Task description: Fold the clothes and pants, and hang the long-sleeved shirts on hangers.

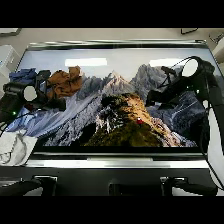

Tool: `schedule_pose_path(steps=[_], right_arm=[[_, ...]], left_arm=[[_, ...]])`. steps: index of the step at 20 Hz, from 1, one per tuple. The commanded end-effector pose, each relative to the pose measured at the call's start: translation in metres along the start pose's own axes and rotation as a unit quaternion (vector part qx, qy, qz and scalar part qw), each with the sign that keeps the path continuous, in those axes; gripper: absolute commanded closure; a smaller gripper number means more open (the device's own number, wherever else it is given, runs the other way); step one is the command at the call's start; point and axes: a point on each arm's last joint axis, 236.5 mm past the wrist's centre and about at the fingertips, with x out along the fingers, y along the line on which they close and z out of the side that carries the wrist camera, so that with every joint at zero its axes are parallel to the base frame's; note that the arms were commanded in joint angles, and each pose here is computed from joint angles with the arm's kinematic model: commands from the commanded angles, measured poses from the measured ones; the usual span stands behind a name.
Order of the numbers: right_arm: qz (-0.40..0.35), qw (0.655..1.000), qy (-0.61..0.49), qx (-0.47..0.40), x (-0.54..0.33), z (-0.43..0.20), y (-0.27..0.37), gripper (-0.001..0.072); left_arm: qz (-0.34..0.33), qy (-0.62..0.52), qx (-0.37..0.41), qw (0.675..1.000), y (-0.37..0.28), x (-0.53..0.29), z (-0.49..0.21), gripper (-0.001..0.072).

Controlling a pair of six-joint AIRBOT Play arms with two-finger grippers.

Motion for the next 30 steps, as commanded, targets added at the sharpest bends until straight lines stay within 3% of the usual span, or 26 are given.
schedule_pose_path(steps=[1, 14, 19, 23, 25, 28, 30], right_arm=[[0.0, 1.0, 0.001, 0.0, 0.0, 0.0, 0.0, 0.0019], [0.001, 1.0, -0.008, -0.001, 0.0, 0.004, 0.001, 0.0042], [0.012, 0.992, -0.125, -0.001, -0.007, 0.059, 0.006, 0.0039], [-0.027, 0.977, -0.209, -0.01, -0.021, 0.097, -0.011, 0.0035], [-0.03, 0.963, -0.268, -0.016, -0.034, 0.122, -0.011, 0.0028], [-0.023, 0.946, -0.324, -0.019, -0.049, 0.146, -0.007, 0.0032], [-0.025, 0.949, -0.313, -0.018, -0.044, 0.143, -0.009, 0.0037]], left_arm=[[0.0, 0.0, 0.0, 1.0, 0.0, 0.0, 0.0, 0.0011], [-0.001, -0.007, 0.0, 1.0, -0.001, 0.0, 0.003, 0.0011], [-0.032, -0.153, -0.005, 0.988, -0.015, -0.004, 0.074, 0.0012], [-0.079, -0.35, -0.007, 0.933, -0.037, -0.045, 0.16, 0.0011], [-0.098, -0.399, -0.098, 0.906, -0.009, -0.05, 0.201, 0.0011], [-0.079, -0.231, -0.338, 0.909, 0.091, 0.038, 0.2, 0.0011], [-0.128, -0.097, -0.445, 0.881, 0.11, 0.094, 0.177, 0.0011]])
